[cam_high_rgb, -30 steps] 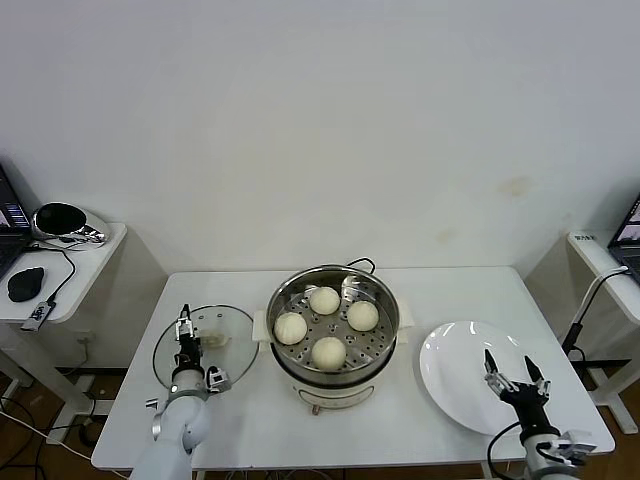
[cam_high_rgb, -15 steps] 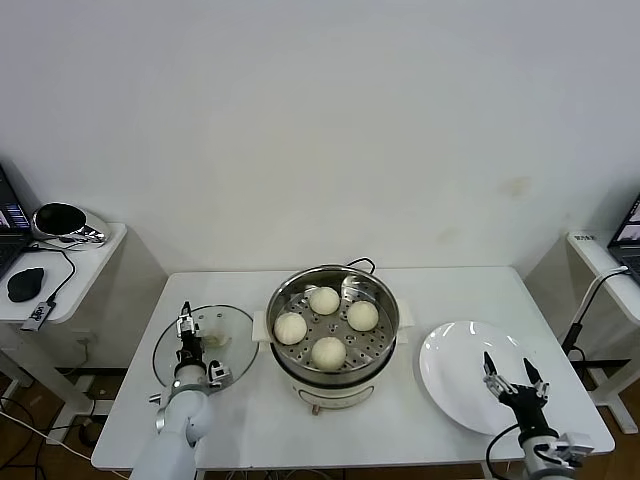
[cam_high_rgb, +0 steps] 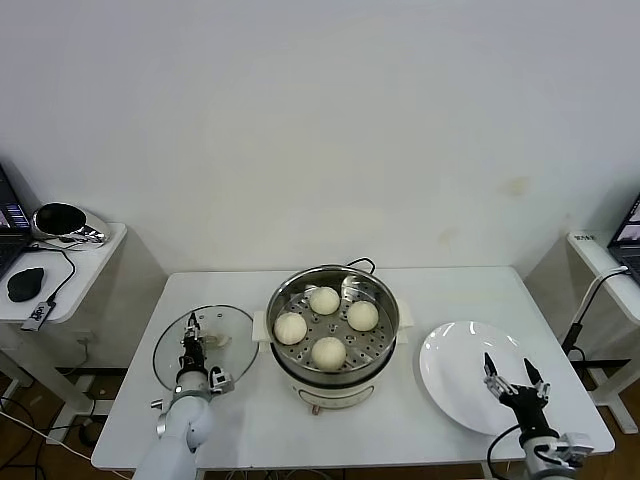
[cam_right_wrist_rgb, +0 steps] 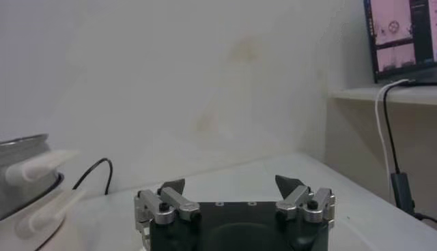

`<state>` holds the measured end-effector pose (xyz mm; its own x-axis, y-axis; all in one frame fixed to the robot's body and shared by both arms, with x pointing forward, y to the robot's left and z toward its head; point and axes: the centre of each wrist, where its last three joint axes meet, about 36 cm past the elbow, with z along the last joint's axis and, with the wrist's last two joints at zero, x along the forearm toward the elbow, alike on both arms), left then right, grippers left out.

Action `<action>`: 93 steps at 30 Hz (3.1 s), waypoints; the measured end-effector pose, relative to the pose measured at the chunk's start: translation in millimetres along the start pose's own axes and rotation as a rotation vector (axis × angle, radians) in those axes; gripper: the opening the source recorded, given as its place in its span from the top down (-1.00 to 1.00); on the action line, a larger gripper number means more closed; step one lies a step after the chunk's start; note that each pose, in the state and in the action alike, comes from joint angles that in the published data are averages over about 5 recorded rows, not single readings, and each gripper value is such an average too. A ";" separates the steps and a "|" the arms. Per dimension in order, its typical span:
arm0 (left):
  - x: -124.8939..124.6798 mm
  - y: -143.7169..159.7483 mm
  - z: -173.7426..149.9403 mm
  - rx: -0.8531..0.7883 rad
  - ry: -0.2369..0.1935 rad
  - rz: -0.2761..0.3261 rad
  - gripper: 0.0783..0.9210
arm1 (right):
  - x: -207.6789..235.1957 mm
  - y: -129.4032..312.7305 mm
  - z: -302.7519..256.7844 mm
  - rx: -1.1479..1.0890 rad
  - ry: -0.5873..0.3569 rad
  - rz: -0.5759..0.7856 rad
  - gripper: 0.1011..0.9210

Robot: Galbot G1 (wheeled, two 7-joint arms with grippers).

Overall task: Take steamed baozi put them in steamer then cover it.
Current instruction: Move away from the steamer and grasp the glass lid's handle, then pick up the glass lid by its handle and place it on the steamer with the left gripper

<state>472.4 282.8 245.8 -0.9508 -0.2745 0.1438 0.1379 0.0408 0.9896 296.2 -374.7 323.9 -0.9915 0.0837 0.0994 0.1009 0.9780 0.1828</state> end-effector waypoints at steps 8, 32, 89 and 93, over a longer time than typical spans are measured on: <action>0.0 -1.8 1.9 0.003 -0.003 0.000 0.77 | 0.6 1.5 3.1 0.002 0.002 0.003 -0.76; 69.2 87.1 41.2 0.119 0.192 -0.100 0.85 | 10.9 22.9 5.0 -0.036 0.030 0.008 -0.76; 166.4 216.4 -258.3 0.121 -0.219 -0.090 0.85 | 19.6 35.1 44.5 0.006 0.098 0.100 -0.76; 165.4 211.2 -264.8 0.103 -0.223 -0.089 0.85 | 18.9 35.6 45.7 0.005 0.100 0.100 -0.76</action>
<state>417.7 -8.4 478.8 -0.9972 -0.0631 0.0409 0.0326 0.1271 0.9914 277.3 -329.5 287.5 -0.9634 0.1618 0.2138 0.1983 0.9667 0.1620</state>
